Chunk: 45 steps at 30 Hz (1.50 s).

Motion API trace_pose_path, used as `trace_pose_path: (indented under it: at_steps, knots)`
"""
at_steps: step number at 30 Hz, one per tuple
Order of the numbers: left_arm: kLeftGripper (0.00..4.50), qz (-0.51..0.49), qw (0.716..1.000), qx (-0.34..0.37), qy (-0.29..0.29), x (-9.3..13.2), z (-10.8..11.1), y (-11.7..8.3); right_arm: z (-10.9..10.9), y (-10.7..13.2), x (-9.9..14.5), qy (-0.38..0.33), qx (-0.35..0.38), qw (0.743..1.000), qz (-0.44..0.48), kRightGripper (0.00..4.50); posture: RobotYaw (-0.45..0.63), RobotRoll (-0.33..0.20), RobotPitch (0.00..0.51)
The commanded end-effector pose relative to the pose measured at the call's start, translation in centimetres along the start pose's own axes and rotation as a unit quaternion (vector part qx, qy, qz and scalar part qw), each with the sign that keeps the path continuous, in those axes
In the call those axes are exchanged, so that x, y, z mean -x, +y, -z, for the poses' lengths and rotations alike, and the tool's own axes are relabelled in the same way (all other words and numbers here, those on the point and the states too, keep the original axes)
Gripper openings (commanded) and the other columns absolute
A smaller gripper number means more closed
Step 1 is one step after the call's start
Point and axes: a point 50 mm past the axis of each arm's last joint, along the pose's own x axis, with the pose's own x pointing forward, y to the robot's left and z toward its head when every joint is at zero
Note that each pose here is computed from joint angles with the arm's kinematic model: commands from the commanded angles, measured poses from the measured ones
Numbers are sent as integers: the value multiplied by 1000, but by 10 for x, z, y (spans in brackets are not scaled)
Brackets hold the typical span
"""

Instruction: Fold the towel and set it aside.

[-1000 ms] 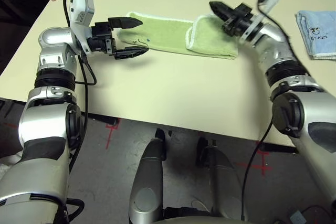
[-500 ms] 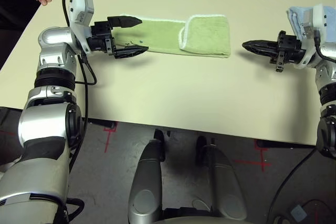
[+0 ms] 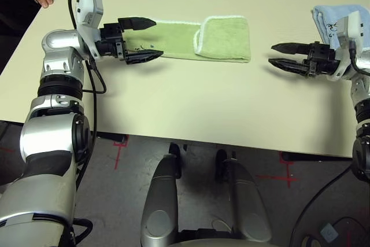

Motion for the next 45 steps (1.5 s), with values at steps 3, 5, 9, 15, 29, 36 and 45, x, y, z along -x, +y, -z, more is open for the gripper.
trace_pose_path:
  at_steps: [3,5,9,15,29,36,45]
  knots:
    - [4500,-75,997,26,4,13,-6,11,-1,4,10,-5,-5,1000,8,4477,79,0,352]
    - [4500,-54,998,6,14,21,-7,8,0,6,12,-4,8,1000,9,4477,79,0,352]
    - [4500,-20,999,-16,37,34,-4,1,3,6,13,0,8,1000,9,4477,97,0,353]
    - [4500,8,998,4,65,53,-1,-5,5,8,15,0,5,1000,3,4477,97,0,354]
    - [4500,-273,818,484,148,70,-1,3,3,15,11,-9,2,1000,-12,4477,102,0,356]
    - [4500,-234,794,545,137,64,0,-13,2,16,7,-10,1,1000,-16,4477,106,0,360]
    - [4500,-232,782,568,109,30,17,-12,-1,16,3,-11,5,1000,-18,4477,95,0,366]
